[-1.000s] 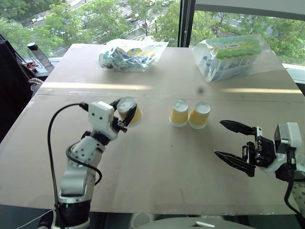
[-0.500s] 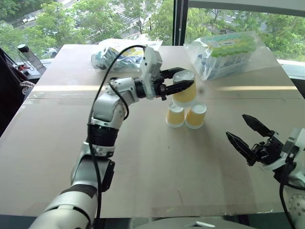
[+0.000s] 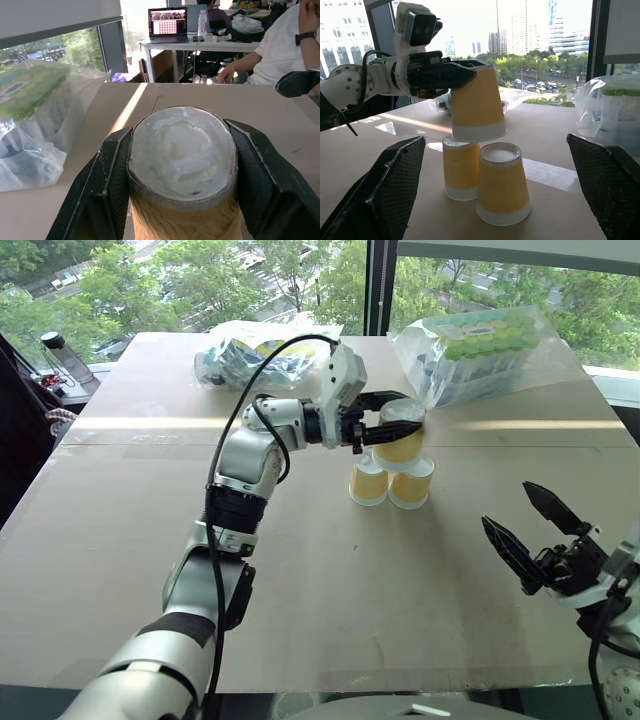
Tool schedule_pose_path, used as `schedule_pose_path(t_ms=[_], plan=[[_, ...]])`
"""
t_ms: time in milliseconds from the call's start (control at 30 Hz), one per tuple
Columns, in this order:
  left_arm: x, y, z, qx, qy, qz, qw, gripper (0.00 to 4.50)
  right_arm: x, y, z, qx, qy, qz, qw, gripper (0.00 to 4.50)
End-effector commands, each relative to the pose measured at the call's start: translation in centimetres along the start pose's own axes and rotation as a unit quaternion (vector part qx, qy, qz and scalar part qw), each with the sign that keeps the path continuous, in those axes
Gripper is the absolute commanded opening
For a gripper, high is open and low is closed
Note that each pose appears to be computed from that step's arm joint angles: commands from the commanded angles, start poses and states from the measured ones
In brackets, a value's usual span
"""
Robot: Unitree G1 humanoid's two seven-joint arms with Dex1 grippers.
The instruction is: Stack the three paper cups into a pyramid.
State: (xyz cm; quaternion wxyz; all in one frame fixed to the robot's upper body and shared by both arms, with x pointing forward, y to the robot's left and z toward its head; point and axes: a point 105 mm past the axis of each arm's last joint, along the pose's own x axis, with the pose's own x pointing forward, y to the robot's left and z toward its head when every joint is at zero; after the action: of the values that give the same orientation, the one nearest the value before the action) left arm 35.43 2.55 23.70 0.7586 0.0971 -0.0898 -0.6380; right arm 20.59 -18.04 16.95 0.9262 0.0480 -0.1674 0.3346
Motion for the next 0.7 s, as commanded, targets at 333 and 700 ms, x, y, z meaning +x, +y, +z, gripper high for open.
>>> schedule_pose_path(t_ms=[333,700], plan=[[-0.2,0.5,1.5,0.044,-0.025,0.025,0.998,4.46,0.3,0.9,1.1,-0.008,-0.015,0.032,0.999,4.5],[-6.9,-2.2,5.2,0.02,-0.09,0.083,0.992,4.46,-0.8,0.2,-1.2,-0.011,0.048,0.042,0.998,4.5]])
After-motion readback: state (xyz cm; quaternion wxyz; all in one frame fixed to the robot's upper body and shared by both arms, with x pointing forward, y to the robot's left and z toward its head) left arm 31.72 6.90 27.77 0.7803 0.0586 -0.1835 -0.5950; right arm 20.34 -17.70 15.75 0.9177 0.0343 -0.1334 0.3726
